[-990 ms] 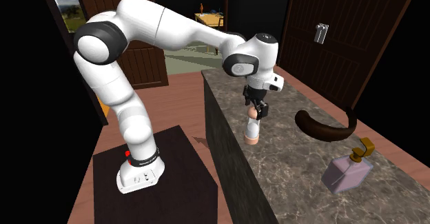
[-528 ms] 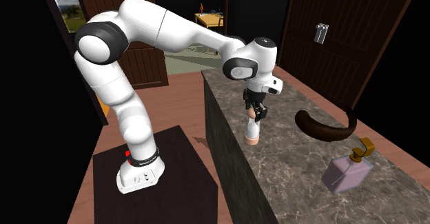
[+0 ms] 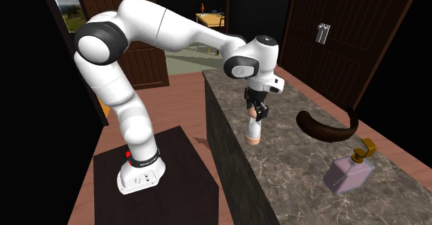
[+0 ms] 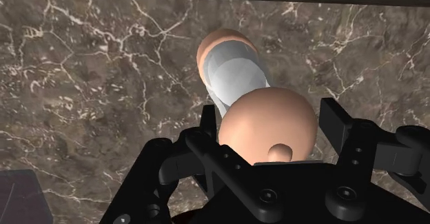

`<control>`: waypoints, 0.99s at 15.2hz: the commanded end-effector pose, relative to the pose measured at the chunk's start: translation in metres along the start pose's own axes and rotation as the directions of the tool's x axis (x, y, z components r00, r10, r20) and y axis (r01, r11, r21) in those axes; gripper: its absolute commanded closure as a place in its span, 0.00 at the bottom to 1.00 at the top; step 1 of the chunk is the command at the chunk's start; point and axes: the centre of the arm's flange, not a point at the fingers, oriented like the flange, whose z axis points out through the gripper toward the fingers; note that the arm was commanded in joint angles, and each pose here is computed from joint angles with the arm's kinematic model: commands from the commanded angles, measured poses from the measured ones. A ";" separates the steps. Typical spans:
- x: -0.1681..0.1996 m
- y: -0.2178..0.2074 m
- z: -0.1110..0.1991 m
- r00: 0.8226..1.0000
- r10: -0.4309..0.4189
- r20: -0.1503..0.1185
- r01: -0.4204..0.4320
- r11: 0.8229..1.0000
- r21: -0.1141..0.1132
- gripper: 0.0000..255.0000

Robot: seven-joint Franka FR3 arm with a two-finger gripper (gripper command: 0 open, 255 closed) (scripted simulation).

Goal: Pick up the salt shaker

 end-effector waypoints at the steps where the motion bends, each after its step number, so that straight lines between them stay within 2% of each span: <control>1: 0.002 -0.002 -0.009 1.000 0.000 0.000 0.000 1.000 0.000 1.00; 13: 0.008 -0.012 -0.071 1.000 0.000 0.000 0.000 1.000 0.000 1.00; 15: 0.008 -0.012 -0.072 1.000 0.000 0.000 0.000 1.000 0.000 1.00</control>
